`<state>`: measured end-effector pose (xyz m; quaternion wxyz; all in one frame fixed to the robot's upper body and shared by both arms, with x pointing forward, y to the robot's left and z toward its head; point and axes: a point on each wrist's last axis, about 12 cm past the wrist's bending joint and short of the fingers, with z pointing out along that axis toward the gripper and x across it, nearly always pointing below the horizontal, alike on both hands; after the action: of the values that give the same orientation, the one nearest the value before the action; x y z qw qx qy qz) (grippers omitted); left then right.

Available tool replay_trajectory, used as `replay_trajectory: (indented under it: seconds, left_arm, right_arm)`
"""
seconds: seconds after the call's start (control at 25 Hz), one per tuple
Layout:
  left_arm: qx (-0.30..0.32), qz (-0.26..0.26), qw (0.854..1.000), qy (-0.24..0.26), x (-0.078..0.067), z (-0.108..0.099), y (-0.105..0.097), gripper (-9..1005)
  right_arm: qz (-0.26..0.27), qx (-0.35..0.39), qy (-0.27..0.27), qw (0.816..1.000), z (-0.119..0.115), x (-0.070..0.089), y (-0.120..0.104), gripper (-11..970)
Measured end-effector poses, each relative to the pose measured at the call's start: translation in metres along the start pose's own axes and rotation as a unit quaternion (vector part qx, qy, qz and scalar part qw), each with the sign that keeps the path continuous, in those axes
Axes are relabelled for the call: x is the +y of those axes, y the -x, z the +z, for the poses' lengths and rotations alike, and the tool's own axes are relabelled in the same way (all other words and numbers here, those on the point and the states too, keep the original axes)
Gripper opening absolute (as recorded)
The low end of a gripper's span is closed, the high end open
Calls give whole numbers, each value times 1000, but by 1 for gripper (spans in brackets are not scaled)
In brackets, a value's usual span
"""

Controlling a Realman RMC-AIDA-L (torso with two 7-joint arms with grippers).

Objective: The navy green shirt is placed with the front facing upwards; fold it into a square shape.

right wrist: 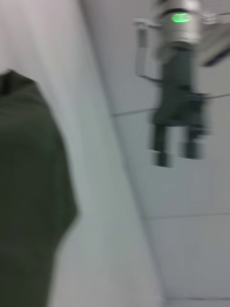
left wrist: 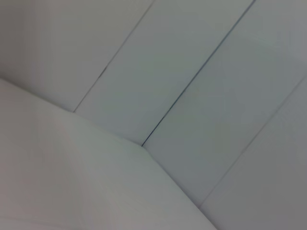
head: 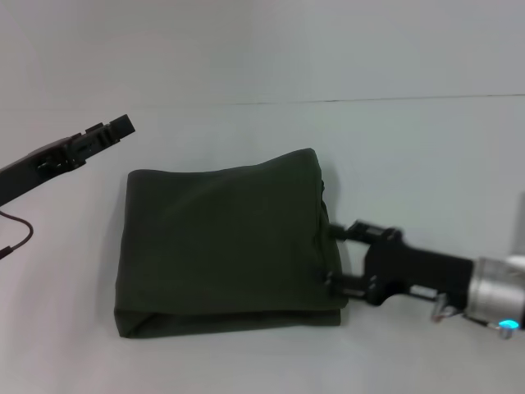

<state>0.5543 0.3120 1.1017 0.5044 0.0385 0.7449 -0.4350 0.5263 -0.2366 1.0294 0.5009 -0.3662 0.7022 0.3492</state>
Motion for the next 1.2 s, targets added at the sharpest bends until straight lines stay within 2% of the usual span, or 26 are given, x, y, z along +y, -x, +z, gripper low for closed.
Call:
replay_trajectory:
  seconds: [0.16, 0.28, 0.36, 0.4, 0.44, 0.56, 0.64, 0.8, 0.96, 1.2]
  left_arm:
    - [-5, 38, 999, -6, -2, 2, 0, 755]
    - [-7, 73, 997, -13, -2, -1, 0, 755]
    - [-4, 111, 993, -28, -5, -4, 0, 754]
    - [4, 152, 987, -49, -9, -8, -3, 754]
    - [7, 170, 984, -60, -10, -10, -4, 754]
    - [26, 223, 969, -99, -17, -18, -10, 755]
    - [50, 238, 961, -130, -21, -25, -14, 755]
    - [103, 262, 942, -185, -28, -35, -21, 842]
    - [136, 275, 930, -203, -30, -41, -31, 864]
    - [141, 317, 915, -205, -30, -56, -46, 865]
  right_arm:
    - [-10, -48, -13, 999, -23, -6, 12, 832]
    - [-23, -55, -6, 998, -36, -8, 18, 833]
    - [-34, -48, 13, 998, -40, -6, 22, 834]
    - [-44, -37, 40, 998, -43, -4, 25, 834]
    - [-47, -31, 56, 997, -44, -2, 27, 843]
    - [-46, -18, 86, 995, -45, 2, 30, 871]
    - [-45, -9, 106, 993, -43, 5, 31, 889]
    - [-51, 12, 144, 988, -33, 13, 30, 916]
    - [-56, 27, 172, 983, -24, 19, 29, 913]
    - [-57, 27, 190, 980, -14, 22, 31, 913]
